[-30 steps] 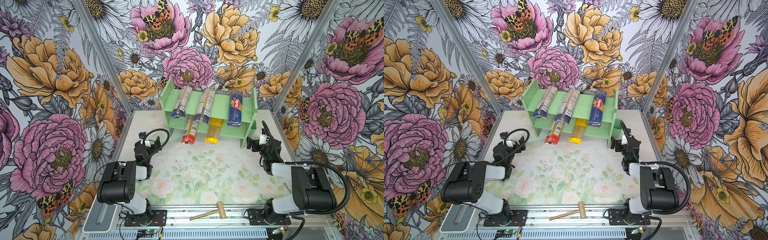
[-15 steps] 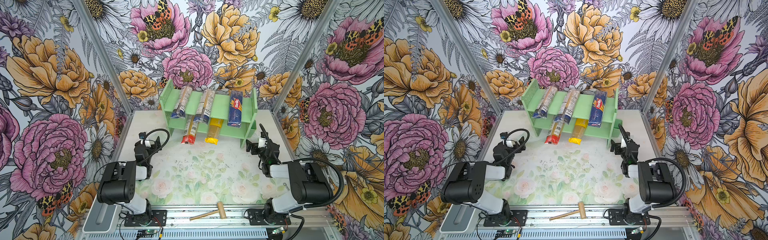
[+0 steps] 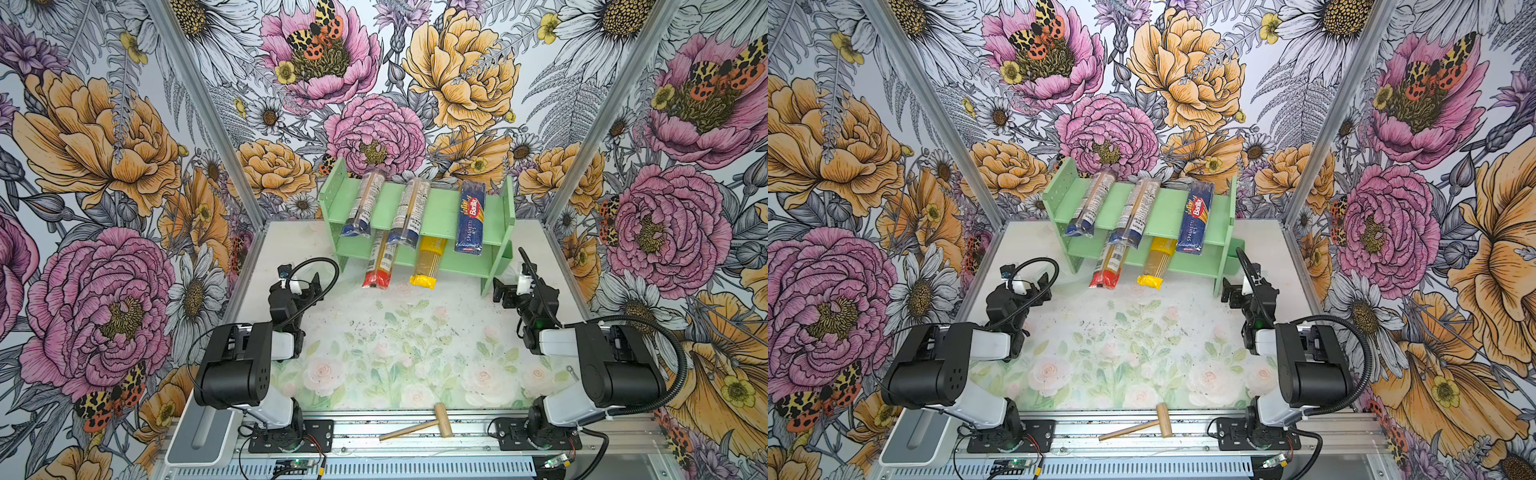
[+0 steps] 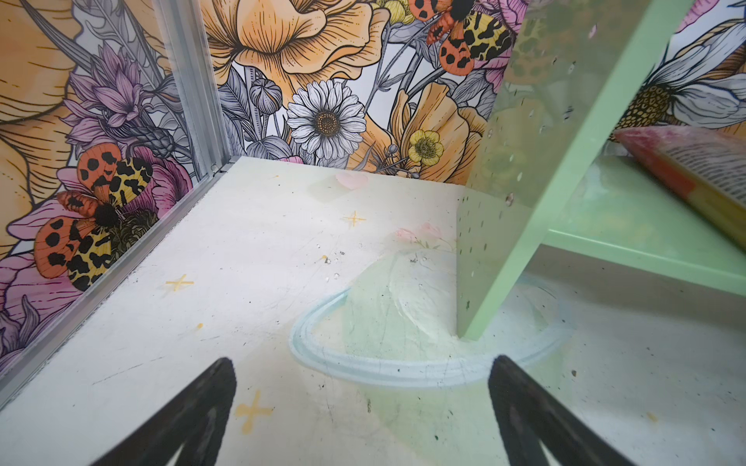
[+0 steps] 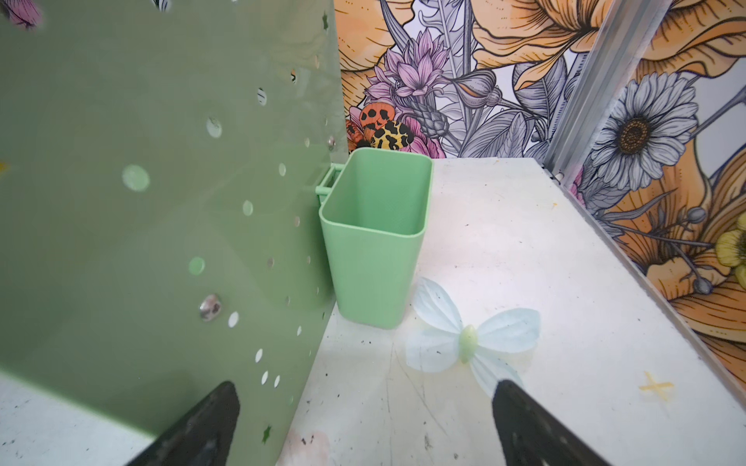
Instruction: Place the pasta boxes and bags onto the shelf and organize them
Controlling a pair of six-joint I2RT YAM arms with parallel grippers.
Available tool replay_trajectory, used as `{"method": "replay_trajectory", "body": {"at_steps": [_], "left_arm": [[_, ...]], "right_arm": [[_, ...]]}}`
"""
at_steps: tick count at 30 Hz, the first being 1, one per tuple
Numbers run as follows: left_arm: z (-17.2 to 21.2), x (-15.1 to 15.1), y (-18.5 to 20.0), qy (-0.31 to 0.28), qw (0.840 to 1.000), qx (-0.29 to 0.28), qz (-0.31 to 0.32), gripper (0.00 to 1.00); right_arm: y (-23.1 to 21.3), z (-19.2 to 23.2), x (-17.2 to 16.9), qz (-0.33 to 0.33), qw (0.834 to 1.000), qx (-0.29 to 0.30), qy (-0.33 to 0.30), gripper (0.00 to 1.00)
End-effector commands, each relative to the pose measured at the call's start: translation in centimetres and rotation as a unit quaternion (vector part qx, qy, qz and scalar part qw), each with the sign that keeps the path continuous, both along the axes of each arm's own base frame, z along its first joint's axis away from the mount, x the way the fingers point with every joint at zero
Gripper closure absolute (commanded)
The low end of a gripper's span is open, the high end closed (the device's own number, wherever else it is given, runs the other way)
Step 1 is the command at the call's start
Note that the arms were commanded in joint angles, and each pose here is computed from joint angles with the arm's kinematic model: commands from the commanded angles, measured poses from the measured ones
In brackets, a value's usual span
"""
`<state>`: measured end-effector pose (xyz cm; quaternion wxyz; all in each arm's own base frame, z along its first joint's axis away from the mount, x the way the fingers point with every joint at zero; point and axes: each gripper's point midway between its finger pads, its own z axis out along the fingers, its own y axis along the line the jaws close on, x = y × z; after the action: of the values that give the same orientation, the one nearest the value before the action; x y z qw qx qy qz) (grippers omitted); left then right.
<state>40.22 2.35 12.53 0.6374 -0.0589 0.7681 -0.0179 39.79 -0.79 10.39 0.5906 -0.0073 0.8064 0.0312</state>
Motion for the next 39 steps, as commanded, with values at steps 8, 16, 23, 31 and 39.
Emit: {"method": "replay_trajectory", "body": {"at_steps": [8,16,23,31,39], "left_arm": [[0.3,0.4,-0.8,-0.002,1.000,0.021,-0.009,0.01],[0.3,0.4,-1.1,0.000,1.000,0.025,-0.015,0.01],[0.4,0.4,-1.1,-0.001,1.000,0.025,-0.015,0.01],[0.4,0.4,-1.1,-0.001,1.000,0.025,-0.015,0.01],[0.4,0.5,-1.1,-0.002,1.000,0.024,-0.016,0.01]], "right_arm": [[0.1,0.8,0.5,-0.001,1.000,-0.009,-0.017,0.01],[0.1,0.8,0.5,-0.002,1.000,-0.010,-0.016,0.01],[0.1,0.8,0.5,-0.001,1.000,-0.010,-0.016,0.00],[0.1,0.7,0.5,-0.001,1.000,-0.010,-0.015,0.00],[0.1,0.8,0.5,-0.001,1.000,-0.010,-0.016,0.00]]}}
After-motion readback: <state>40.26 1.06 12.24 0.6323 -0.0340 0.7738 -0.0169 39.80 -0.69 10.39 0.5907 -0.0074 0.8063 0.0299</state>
